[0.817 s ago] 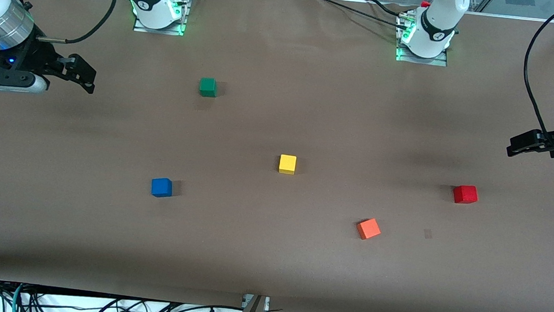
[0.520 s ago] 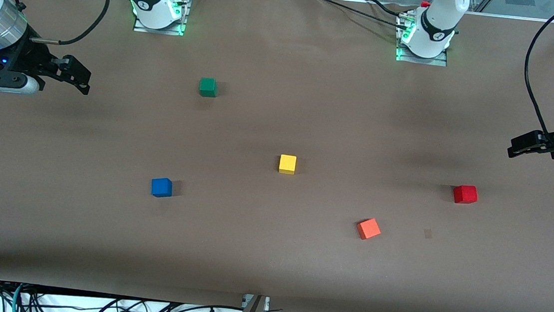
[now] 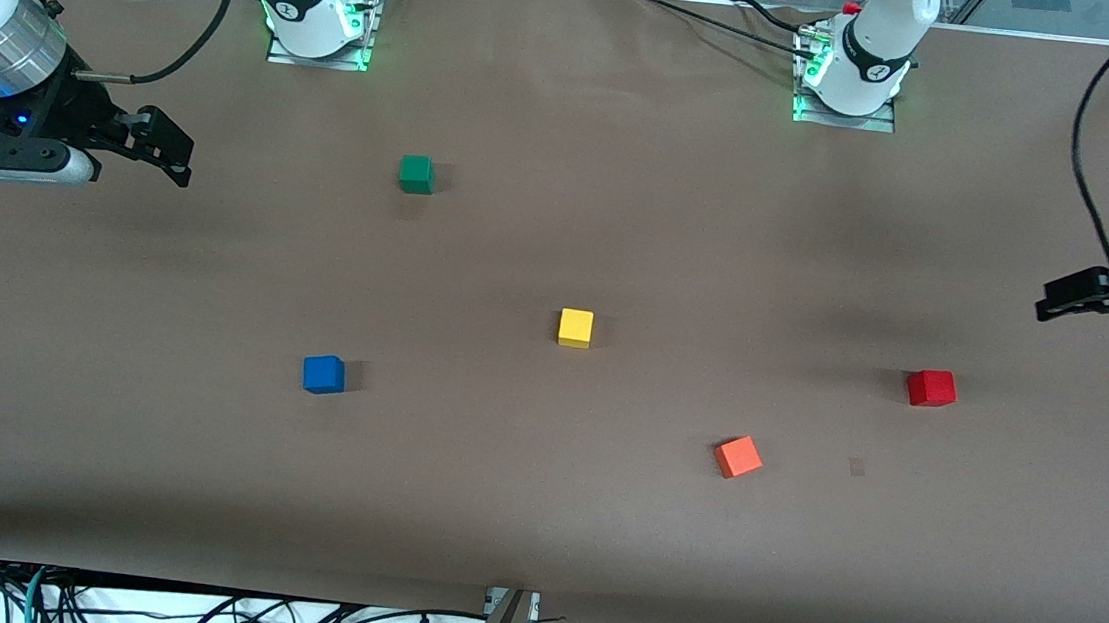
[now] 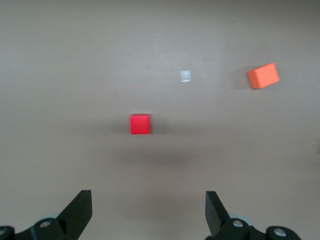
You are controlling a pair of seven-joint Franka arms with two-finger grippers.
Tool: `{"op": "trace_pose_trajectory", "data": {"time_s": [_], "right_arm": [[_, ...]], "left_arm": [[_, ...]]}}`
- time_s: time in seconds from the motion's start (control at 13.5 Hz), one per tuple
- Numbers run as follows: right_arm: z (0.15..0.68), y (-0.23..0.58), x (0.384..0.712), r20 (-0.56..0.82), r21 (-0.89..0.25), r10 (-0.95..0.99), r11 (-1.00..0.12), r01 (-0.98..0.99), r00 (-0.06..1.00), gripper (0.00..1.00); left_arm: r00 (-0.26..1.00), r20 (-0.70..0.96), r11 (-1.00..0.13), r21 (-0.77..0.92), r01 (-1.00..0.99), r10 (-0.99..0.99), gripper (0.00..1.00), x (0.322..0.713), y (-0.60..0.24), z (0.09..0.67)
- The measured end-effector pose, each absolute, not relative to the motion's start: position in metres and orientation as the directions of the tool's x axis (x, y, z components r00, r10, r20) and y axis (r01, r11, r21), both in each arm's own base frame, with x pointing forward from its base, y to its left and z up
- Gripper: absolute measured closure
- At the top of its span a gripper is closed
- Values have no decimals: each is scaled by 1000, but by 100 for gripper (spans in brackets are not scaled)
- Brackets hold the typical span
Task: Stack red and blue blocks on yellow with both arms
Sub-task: 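Move the left gripper down over the red cube, then close the left gripper on the red cube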
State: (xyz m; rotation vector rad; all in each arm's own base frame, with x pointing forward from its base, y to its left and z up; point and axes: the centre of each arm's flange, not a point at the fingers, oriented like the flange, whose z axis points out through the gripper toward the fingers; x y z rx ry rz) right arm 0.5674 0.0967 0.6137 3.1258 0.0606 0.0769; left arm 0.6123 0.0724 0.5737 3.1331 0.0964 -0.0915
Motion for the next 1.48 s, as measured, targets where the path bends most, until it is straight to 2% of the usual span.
{"op": "trace_pose_trajectory", "data": {"time_s": [0.3, 0.67, 1.11, 1.48], "right_arm": [[614, 96, 568, 48, 15, 38, -999, 37, 998, 0], [612, 89, 569, 45, 15, 26, -1000, 25, 999, 0], [613, 90, 569, 46, 15, 28, -1000, 27, 999, 0], [614, 94, 568, 48, 14, 33, -999, 33, 998, 0]], "left_arm": [[994, -62, -995, 13, 96, 95, 0, 628, 115, 535], [983, -126, -990, 29, 142, 137, 0, 648, 132, 425], [984, -58, -985, 33, 171, 169, 0, 614, 133, 299], [988, -18, -987, 36, 156, 156, 0, 588, 118, 247]]}}
